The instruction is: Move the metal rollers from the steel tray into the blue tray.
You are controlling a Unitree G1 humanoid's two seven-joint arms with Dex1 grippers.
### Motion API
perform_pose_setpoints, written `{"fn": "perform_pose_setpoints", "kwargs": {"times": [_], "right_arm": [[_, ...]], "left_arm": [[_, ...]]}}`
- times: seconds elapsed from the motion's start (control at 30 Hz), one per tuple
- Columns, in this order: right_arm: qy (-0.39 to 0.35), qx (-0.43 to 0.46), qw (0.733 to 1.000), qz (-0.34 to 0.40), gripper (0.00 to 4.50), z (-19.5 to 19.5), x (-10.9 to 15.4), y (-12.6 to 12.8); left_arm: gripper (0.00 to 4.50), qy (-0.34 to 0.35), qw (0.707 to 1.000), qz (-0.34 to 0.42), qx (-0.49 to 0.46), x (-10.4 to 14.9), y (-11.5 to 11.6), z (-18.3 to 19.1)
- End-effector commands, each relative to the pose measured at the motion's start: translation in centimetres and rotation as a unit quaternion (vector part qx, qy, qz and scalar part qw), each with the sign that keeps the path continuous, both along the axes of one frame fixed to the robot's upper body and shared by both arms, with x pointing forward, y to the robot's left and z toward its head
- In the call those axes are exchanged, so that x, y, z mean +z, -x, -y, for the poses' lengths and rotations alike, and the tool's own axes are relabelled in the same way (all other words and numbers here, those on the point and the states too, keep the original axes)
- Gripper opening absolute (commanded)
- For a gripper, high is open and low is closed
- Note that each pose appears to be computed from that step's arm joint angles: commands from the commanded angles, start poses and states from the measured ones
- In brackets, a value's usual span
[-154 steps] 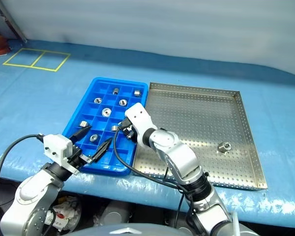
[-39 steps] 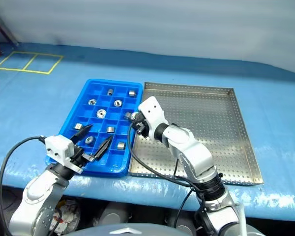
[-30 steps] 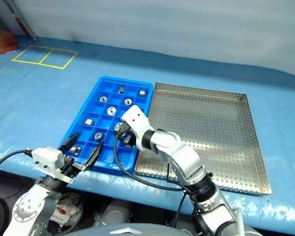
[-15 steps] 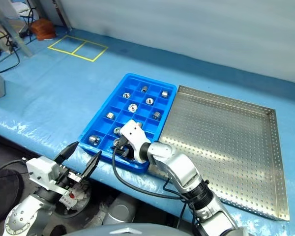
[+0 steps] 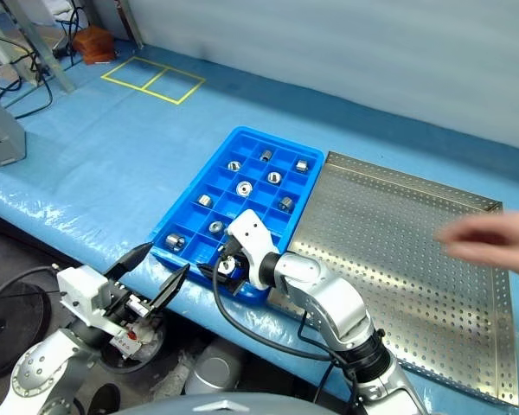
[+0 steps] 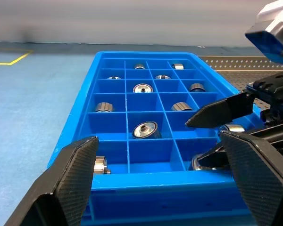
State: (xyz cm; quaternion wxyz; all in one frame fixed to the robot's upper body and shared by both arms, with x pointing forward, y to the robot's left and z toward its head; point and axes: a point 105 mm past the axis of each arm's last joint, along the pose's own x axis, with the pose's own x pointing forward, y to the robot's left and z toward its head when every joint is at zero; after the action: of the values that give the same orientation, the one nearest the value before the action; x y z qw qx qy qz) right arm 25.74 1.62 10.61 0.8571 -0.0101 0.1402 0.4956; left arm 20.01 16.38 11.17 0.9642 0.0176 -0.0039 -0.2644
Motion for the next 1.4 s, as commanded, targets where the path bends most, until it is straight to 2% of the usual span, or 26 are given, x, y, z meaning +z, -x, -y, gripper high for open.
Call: {"fn": "perform_pose_setpoints", "kwargs": {"times": [0.03,0.23,1.4], "right_arm": [[-0.030,-0.007,0.999,0.033,4.46,1.1,2.2,0.3],[-0.018,-0.041,0.998,0.035,4.46,2.7,1.8,0.1],[-0.010,-0.053,0.998,0.033,4.46,2.6,1.4,0.0]], "left_arm": [[4.50,0.009,1.000,0.005,-0.027,0.6,-0.1,0.7],[4.50,0.009,0.999,0.001,-0.049,0.4,-0.8,1.2],[4.50,0.005,0.998,-0.003,-0.069,0.1,-1.2,1.5]]}}
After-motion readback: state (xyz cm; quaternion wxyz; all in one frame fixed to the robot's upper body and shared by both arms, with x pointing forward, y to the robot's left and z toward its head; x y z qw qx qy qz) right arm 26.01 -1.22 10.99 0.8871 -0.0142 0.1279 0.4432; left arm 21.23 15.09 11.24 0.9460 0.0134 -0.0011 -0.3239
